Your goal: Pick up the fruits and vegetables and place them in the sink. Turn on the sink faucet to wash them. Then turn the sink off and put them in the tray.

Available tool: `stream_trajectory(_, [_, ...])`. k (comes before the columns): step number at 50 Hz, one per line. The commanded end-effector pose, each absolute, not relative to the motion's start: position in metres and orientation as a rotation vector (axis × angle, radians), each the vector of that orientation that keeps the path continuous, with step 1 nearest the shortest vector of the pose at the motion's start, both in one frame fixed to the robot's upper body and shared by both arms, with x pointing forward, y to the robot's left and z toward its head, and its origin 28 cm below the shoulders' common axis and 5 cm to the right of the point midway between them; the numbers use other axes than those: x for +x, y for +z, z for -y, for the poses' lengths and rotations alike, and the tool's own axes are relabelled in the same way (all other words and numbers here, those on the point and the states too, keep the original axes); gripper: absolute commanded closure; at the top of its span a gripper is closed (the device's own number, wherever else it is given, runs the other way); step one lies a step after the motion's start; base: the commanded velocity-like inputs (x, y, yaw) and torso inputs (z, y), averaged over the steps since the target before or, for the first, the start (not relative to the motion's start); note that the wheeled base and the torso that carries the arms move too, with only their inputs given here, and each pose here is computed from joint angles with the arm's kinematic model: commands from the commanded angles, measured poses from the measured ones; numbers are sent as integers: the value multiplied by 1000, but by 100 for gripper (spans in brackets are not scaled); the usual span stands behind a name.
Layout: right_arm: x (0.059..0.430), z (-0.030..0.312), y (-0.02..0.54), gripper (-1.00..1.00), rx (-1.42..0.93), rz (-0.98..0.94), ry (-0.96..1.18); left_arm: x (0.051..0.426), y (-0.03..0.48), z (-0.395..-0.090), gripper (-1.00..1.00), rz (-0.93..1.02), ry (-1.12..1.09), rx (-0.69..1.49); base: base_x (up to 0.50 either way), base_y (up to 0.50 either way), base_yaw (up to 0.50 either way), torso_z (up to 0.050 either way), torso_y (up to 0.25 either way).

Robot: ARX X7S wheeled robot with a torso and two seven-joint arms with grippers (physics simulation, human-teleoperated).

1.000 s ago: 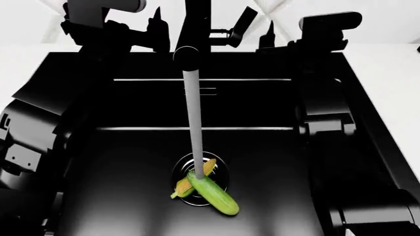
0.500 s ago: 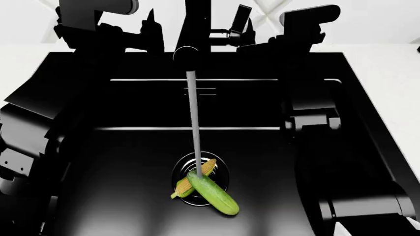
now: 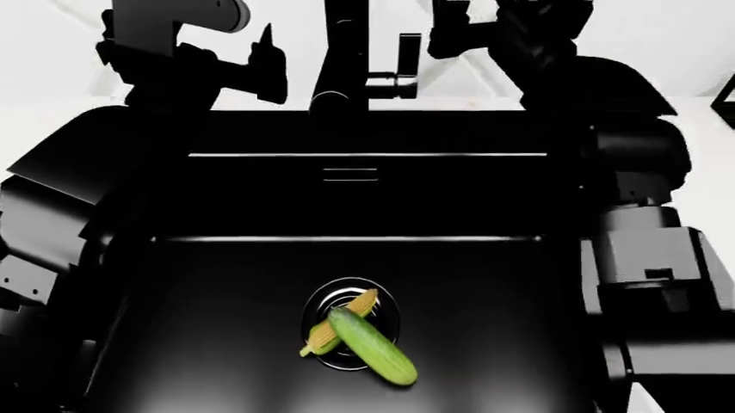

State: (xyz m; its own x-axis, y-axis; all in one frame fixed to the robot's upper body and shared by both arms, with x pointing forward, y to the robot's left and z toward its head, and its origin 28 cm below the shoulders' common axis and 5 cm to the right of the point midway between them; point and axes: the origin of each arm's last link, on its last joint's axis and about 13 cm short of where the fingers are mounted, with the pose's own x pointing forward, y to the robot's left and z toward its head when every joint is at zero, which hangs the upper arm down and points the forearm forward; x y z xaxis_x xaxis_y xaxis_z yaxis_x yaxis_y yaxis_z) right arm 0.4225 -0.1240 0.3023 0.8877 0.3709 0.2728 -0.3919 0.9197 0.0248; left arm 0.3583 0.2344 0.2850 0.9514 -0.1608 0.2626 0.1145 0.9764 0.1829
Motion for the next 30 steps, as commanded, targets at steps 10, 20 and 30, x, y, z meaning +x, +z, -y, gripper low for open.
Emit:
stream_trajectory(10, [269, 166, 383, -100, -404, -339, 144, 339, 319, -282, -100, 31, -196, 530, 0, 0, 0, -16, 200])
stream_trajectory(20, [238, 145, 379, -100, -420, -654, 676, 290, 297, -285, -100, -348, -514, 710, 0, 0, 0, 0, 0])
stream_trajectory(30, [259, 143, 311, -100, -332, -774, 816, 278, 247, -273, -100, -552, -716, 670, 0, 0, 0, 0, 0])
